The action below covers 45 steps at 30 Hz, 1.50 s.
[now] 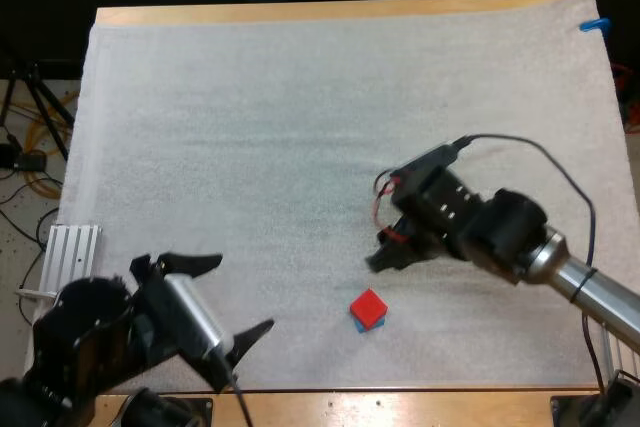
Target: Stack red cube on blue cube
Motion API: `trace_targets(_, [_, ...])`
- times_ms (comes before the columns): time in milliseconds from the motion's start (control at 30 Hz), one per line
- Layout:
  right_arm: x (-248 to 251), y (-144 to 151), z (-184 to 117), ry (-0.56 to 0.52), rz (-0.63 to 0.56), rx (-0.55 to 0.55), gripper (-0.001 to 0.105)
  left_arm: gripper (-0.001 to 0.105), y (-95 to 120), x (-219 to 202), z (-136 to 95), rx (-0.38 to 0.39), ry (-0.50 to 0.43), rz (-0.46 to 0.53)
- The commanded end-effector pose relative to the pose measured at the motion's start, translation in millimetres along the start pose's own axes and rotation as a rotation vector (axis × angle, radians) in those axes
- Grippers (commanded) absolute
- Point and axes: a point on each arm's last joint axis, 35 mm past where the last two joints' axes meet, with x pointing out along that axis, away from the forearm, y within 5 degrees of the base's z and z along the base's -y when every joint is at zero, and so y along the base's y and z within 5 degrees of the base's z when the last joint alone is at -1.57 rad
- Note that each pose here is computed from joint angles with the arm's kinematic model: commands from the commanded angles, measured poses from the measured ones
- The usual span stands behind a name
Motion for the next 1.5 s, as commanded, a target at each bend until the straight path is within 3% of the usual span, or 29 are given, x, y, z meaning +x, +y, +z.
trace_targets(0, [-3,-11,1,-0.009,-0.021,0.006,0.059,0.087,3,3,8,-0.005,-0.034,0.023])
trace_targets(467, [-20,-107,-20,-0.05,-0.141,0.19,0.059,0.087,58,20,38,-0.138,-0.179,0.235])
trace_targets(900, [-90,-167,-74,-0.175,-0.277,0.404,0.059,0.087,62,17,38,-0.154,-0.191,0.272])
trace_targets(1067, [-115,-170,-90,-0.235,-0.333,0.463,0.059,0.087,68,13,37,-0.182,-0.197,0.336])
trace_targets(1233, [-140,-157,-96,-0.3,-0.383,0.452,0.059,0.087,67,2,35,-0.218,-0.243,0.396])
trace_targets(1467, [-181,-125,-112,-0.454,-0.463,0.413,0.059,0.087,32,-37,27,-0.126,-0.414,0.517])
